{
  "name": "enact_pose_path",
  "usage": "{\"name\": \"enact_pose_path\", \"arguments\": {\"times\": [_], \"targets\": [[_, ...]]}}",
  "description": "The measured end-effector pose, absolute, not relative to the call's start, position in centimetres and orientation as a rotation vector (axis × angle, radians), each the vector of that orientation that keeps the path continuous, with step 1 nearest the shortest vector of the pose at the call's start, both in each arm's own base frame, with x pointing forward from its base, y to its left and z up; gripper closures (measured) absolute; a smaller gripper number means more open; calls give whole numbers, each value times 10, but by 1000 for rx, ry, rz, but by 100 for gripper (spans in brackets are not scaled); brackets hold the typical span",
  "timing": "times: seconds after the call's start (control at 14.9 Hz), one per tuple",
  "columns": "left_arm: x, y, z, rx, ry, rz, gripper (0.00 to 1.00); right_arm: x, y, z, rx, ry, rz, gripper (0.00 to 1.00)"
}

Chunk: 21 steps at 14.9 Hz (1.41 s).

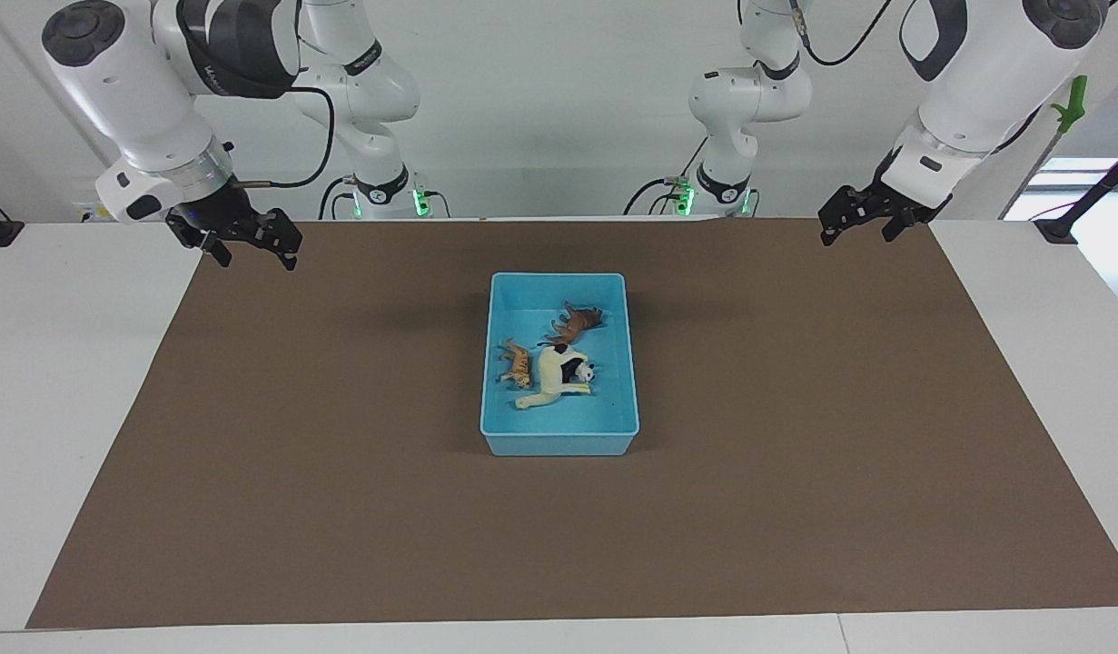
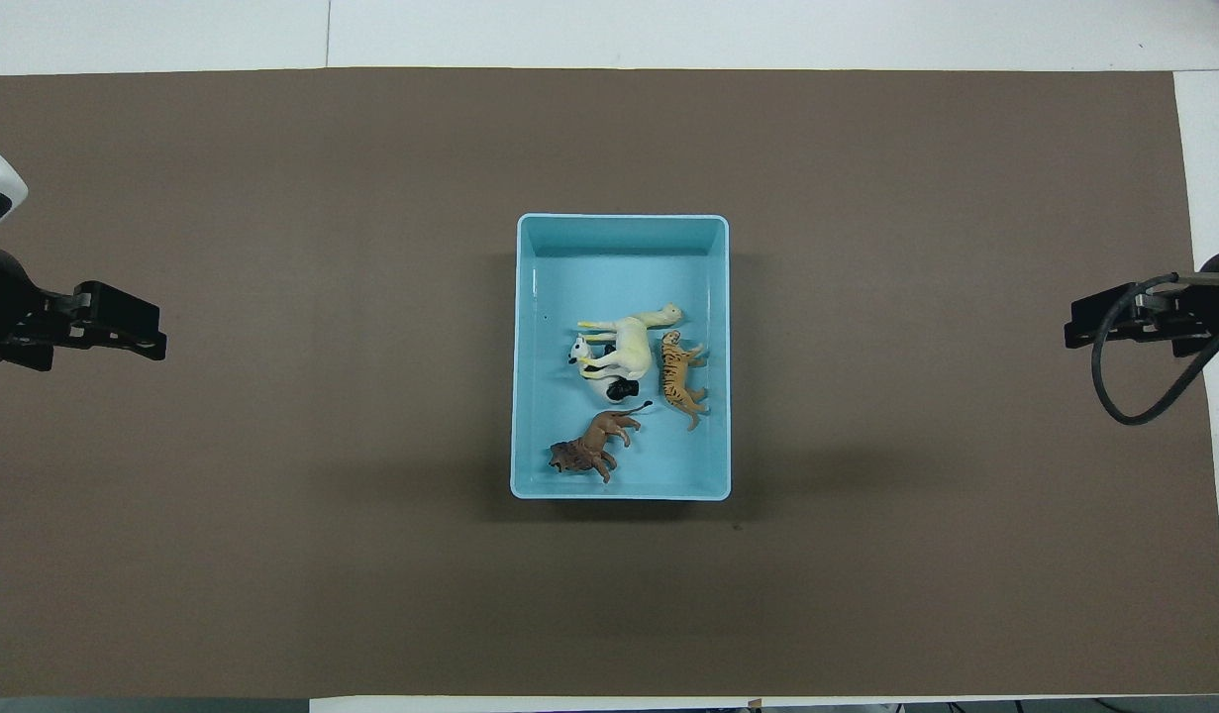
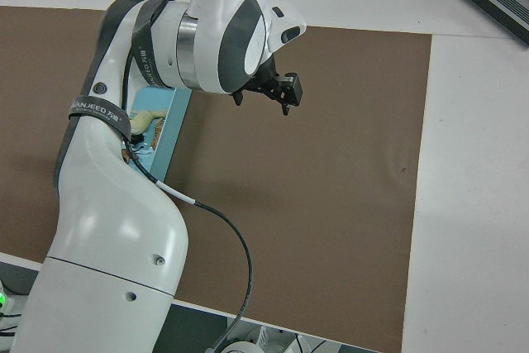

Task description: Put all toys into storage box

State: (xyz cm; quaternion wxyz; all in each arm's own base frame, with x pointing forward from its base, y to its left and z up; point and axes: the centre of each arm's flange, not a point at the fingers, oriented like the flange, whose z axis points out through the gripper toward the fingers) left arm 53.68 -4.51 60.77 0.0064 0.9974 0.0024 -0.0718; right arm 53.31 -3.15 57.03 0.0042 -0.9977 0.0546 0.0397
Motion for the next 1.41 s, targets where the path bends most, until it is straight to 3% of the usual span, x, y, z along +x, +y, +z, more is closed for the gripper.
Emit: {"name": "enact_pose_path", "arguments": {"times": [1.41], "targets": [[537,-46,608,3121,4,-224,0,537,-47,579,-3134,120,16,0]]}}
